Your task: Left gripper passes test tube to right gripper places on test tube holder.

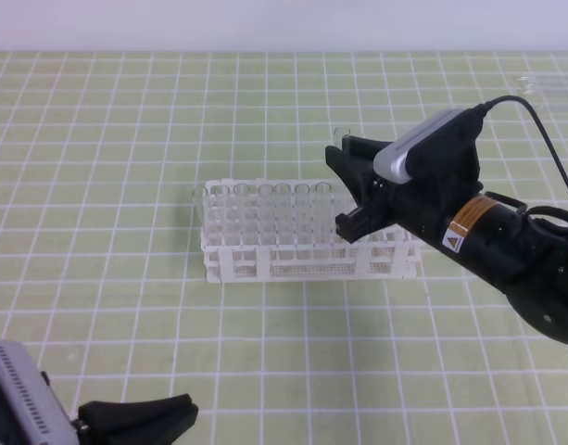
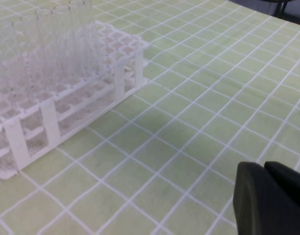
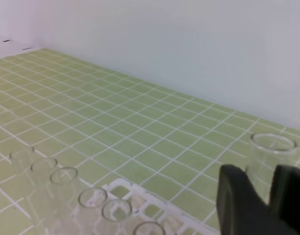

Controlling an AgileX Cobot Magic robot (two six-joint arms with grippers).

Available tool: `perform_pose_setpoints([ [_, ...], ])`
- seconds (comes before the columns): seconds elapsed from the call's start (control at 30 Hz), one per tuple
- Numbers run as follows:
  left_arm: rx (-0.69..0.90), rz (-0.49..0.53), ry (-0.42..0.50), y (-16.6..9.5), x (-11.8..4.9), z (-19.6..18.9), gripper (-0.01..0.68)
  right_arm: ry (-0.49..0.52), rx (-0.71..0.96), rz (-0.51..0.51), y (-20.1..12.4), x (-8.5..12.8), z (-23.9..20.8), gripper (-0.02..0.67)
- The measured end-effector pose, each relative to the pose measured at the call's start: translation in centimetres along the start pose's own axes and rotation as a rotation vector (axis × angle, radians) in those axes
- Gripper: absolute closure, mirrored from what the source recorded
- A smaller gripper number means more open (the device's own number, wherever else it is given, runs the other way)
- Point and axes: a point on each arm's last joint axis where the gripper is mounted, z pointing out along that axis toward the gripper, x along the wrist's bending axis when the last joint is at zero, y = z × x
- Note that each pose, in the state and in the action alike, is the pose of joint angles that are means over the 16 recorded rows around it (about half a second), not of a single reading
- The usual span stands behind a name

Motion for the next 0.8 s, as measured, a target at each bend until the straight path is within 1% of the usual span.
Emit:
perform_pose_setpoints([
  [0.8,0.021,0.002,0.013,-0.2,0.1,0.0,0.672,-0.015,0.033,0.023,-1.2,-0.2,-0.1,0.631],
])
